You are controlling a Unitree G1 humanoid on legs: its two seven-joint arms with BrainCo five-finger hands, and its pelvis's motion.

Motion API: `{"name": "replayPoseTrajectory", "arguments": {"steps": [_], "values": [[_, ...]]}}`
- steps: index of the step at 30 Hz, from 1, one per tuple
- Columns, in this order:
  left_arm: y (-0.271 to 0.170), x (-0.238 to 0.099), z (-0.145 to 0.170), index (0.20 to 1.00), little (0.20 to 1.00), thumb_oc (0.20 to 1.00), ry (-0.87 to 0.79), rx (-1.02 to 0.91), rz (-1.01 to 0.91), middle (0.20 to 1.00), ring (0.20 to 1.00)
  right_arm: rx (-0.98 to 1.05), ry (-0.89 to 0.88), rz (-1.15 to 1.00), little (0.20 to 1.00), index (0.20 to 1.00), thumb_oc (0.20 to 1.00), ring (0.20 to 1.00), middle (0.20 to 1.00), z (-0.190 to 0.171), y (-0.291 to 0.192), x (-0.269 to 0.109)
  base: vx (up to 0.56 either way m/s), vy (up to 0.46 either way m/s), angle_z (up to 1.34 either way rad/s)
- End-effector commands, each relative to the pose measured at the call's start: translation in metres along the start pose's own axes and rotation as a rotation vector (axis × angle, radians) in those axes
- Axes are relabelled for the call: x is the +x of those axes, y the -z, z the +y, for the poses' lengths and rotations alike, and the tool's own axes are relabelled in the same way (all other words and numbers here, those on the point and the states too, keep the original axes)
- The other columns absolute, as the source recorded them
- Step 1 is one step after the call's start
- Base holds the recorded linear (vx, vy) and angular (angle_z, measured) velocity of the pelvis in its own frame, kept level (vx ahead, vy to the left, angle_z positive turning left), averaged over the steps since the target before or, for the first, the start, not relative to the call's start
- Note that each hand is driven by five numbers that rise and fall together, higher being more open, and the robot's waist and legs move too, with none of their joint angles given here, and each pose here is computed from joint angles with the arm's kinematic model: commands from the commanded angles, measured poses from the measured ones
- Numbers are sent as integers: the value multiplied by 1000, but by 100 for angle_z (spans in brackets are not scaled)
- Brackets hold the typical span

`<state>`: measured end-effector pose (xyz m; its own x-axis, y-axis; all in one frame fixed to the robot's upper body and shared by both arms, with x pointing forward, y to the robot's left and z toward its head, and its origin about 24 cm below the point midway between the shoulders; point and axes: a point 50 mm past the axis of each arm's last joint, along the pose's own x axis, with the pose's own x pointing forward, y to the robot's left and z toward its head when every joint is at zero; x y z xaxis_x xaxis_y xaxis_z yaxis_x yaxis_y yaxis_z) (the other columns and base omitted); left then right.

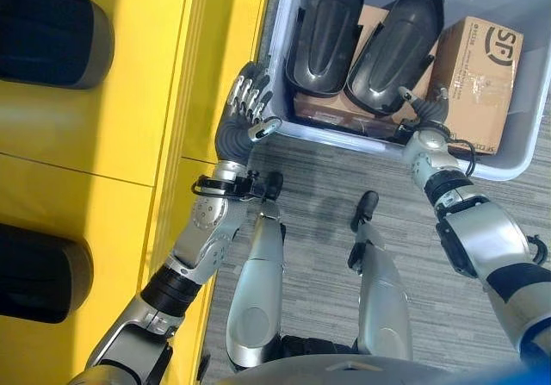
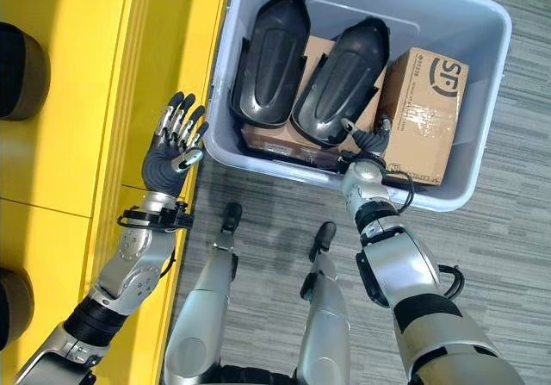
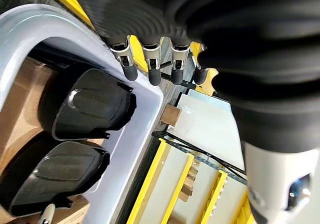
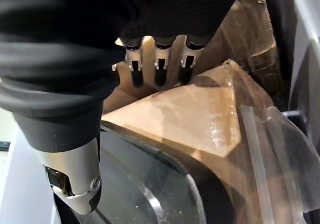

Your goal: Move parts from the plastic box to the shelf.

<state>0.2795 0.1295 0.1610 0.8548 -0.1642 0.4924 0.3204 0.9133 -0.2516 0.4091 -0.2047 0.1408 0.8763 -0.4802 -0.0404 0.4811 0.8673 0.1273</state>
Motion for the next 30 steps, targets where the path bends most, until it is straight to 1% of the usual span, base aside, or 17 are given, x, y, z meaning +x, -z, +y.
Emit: {"name": "replayPoseTrajectory", "arguments": {"steps": [1, 5, 15, 17, 23, 30], "values": [[-32, -5, -16, 1000, 1000, 1000, 68, -48, -162, 1000, 1000, -60, -54, -122, 1000, 1000, 1000, 1000, 1000, 10, -30, 3, 0, 0, 0], [-32, -4, -17, 1000, 1000, 1000, 69, -50, -166, 1000, 1000, -81, -45, -133, 1000, 1000, 1000, 1000, 1000, 10, -37, 4, 4, -1, 1], [-35, -3, -21, 1000, 1000, 1000, 90, -53, -180, 1000, 1000, -170, 30, -189, 1000, 1000, 1000, 1000, 1000, -8, -68, 16, 7, -1, 4], [-36, -1, -25, 1000, 1000, 1000, 108, -51, -185, 1000, 1000, -241, 44, -223, 1000, 1000, 1000, 1000, 1000, -9, -78, 17, 2, -3, 2], [-35, -1, -29, 1000, 1000, 1000, 118, -58, -182, 1000, 1000, -294, 74, -255, 1000, 1000, 1000, 1000, 1000, -16, -95, 21, 13, 1, 7], [-33, -2, -32, 1000, 1000, 1000, 123, -58, -175, 1000, 1000, -326, 103, -234, 1000, 1000, 1000, 1000, 1000, -27, -91, 23, 9, 8, 5]]}}
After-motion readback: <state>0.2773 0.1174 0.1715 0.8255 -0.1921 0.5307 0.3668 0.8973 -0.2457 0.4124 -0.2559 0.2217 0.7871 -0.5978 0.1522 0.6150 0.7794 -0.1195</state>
